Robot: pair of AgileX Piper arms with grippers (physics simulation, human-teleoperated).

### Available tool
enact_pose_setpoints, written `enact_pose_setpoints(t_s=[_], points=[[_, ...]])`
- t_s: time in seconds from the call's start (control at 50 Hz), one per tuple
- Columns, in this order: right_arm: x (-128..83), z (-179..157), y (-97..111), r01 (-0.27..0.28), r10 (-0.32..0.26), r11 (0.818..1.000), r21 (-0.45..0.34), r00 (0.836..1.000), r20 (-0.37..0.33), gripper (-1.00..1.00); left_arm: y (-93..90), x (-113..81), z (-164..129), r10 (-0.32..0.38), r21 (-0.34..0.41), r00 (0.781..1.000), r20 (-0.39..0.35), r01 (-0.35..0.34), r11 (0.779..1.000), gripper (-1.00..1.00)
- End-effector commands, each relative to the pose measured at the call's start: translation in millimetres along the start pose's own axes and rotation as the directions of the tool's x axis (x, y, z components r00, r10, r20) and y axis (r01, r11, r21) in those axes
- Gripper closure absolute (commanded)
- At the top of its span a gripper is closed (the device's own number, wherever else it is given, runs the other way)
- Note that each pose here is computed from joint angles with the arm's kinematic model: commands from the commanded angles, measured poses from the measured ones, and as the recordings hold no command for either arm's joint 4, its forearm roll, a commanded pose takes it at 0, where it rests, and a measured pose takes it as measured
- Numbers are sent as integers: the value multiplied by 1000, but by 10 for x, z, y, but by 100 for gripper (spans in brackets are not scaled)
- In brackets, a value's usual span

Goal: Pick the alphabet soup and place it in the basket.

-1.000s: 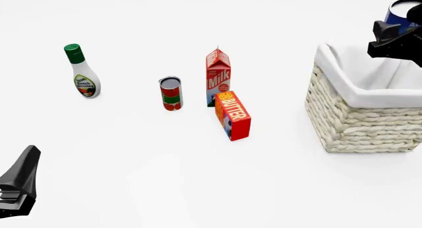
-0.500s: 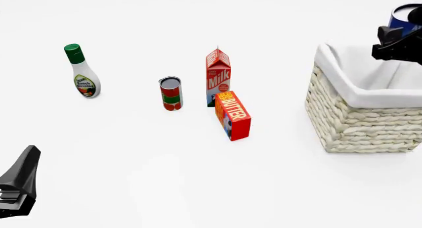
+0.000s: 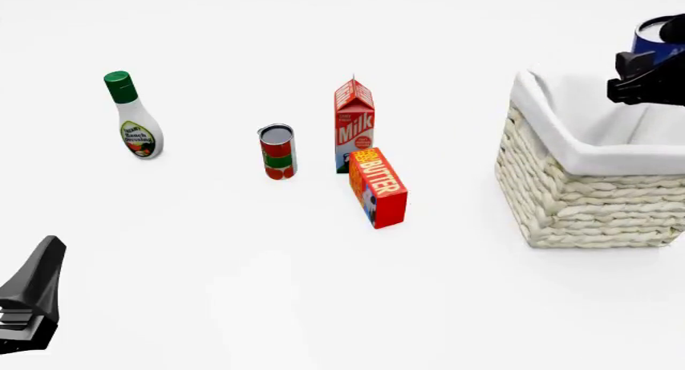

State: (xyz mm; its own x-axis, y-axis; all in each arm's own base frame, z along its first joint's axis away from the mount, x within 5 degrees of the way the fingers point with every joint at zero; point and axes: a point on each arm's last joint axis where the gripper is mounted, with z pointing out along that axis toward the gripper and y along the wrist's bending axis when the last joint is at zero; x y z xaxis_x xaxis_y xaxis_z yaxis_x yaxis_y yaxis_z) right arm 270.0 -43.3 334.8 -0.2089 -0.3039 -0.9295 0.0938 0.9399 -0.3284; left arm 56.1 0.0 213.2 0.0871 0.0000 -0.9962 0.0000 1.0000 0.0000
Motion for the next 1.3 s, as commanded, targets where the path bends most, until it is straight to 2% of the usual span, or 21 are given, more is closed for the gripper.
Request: enact_pose_setpoints(t_s=[0.02,0.44,0.94,1.3], points=[[-71,-73,-57,-4,4,1000,10,1000,-5,100,0,0,0,0,0,1000,0,0,1000,-100],[-35,-75,-56,32,-32,999,-5,998,-56,100,0,0,0,0,0,1000,0,0,1000,-100],[172,148,-57,70,-72,997,-21,987,-141,100,0,0,0,0,0,1000,0,0,1000,-100],[239,153,-43,74,-77,997,-27,984,-161,100,0,0,0,0,0,1000,0,0,1000,-100]])
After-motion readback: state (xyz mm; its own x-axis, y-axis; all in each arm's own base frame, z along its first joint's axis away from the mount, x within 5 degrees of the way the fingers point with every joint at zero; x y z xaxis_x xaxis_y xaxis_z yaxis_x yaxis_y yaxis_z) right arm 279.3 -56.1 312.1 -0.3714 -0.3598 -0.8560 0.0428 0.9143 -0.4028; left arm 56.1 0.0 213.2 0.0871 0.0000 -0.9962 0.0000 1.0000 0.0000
